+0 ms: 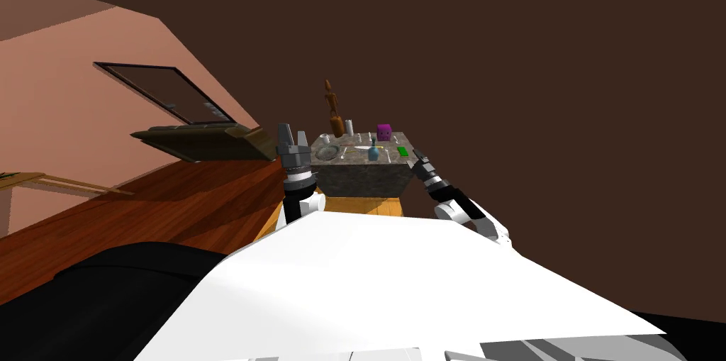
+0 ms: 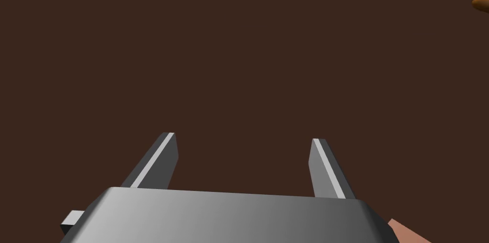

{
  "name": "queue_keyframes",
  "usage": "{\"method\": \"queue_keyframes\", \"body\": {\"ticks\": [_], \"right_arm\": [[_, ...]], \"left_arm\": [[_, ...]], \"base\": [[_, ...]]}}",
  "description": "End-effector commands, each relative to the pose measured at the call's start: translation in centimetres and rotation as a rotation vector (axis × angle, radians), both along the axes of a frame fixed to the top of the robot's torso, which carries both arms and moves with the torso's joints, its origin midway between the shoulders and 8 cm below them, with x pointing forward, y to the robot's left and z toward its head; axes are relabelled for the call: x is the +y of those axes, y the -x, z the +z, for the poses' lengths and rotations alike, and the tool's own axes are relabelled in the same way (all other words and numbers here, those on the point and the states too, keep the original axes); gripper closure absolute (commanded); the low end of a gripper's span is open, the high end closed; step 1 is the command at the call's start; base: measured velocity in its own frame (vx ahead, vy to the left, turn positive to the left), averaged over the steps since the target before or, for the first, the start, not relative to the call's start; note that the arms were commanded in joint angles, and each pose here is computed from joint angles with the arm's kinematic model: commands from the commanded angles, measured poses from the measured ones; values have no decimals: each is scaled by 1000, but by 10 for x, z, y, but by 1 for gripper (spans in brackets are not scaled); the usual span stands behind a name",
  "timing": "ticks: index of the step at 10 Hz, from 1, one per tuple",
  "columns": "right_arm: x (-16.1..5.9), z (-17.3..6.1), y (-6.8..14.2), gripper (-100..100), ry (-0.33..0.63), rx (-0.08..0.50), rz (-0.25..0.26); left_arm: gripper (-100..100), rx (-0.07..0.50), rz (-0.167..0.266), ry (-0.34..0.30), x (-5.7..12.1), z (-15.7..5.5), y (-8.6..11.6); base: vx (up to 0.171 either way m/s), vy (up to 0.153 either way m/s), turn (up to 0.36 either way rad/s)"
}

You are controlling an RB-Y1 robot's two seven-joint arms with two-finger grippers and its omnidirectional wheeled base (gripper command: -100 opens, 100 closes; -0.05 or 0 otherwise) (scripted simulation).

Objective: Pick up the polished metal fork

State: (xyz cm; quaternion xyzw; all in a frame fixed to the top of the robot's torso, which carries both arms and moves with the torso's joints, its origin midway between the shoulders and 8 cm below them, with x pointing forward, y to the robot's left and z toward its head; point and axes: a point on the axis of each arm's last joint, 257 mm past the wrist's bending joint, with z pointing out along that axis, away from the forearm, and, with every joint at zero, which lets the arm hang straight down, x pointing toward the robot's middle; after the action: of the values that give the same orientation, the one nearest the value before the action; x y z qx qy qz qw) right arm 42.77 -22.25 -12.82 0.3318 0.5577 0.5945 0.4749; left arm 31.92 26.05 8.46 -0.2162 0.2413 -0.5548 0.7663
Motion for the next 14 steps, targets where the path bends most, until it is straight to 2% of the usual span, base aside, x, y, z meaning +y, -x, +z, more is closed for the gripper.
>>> {"method": "queue_keyframes", "body": {"ticks": [1,2,3,4,5,7,8,9,10,12,13,14], "right_arm": [[0,-18,-2,-100,24,59,20],[-3,-20,-1,-100,56,63,29],[-4,-36,-3,-100,72,115,41],[-7,-37,-2,-100,96,118,46],[-10,-54,-3,-100,113,171,55],[-15,-55,-2,-100,150,175,62],[-21,-72,-2,-100,176,231,68],[-25,-72,-1,-100,201,233,72],[-31,-89,0,-100,220,288,74],[-37,-89,1,-100,254,292,78],[-48,-105,3,-100,287,348,78],[-52,-105,3,-100,308,350,79]], "left_arm": [[0,0,0,0,0,0,0],[0,0,0,0,0,0,0],[0,0,0,0,0,0,0],[0,0,0,0,0,0,0],[0,0,0,0,0,0,0],[0,0,0,0,0,0,0],[0,0,0,0,0,0,0],[0,0,0,0,0,0,0],[0,0,0,0,0,0,0],[0,0,0,0,0,0,0],[0,0,0,0,0,0,0],[0,0,0,0,0,0,0]], "base": [[-62,44,196],[-53,47,75],[-66,54,137],[-52,39,88],[-45,50,174],[-23,26,47],[-28,37,169],[-30,31,115],[-26,44,200],[-17,23,46],[-19,34,198],[-11,31,126]]}}
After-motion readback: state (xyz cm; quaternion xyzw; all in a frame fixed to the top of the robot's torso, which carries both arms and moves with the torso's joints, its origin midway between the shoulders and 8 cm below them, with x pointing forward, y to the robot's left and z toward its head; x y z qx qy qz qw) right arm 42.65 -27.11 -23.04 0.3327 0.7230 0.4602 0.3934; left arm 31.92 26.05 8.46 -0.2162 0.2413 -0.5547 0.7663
